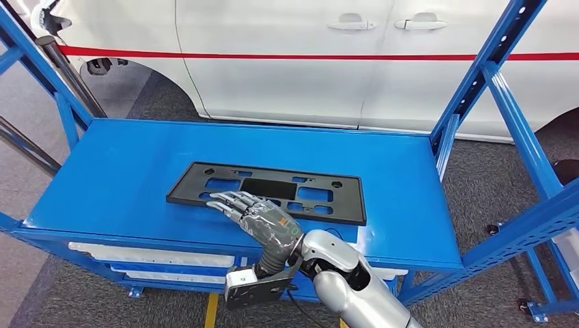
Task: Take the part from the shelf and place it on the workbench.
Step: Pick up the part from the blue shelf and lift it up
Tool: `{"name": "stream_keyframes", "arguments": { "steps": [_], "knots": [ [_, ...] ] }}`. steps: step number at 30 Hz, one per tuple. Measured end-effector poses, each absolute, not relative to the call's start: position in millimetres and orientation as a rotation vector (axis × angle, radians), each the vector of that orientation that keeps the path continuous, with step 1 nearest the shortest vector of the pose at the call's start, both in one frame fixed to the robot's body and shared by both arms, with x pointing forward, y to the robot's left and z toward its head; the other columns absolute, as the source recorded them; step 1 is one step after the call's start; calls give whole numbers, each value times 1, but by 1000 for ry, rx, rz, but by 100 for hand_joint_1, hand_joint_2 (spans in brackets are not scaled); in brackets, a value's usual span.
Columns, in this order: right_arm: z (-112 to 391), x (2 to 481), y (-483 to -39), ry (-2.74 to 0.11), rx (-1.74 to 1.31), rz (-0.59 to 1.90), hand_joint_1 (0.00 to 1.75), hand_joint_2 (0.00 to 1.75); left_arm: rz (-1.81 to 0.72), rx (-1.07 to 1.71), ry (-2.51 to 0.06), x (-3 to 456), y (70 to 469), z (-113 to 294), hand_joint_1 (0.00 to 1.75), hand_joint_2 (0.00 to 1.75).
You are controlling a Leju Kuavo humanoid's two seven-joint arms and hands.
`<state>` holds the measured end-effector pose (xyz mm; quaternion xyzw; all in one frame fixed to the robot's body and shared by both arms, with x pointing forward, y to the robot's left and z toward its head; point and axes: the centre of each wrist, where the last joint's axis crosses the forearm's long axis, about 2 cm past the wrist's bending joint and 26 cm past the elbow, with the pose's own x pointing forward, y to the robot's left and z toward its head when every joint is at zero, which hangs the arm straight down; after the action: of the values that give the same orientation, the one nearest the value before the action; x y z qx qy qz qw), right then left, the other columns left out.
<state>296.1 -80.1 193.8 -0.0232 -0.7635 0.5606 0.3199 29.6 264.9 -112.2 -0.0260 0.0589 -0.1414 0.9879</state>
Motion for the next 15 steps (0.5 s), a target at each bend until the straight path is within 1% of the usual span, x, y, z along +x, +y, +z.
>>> {"name": "stream_keyframes", "arguments": {
  "steps": [9, 15],
  "knots": [
    [190, 297, -79, -1985, -78, 1480, 0, 175, -273, -51, 119, 29, 266, -112, 0, 0],
    [188, 298, -78, -1950, -145, 1494, 0, 175, -267, -51, 119, 28, 264, -112, 0, 0]
  ]
}}
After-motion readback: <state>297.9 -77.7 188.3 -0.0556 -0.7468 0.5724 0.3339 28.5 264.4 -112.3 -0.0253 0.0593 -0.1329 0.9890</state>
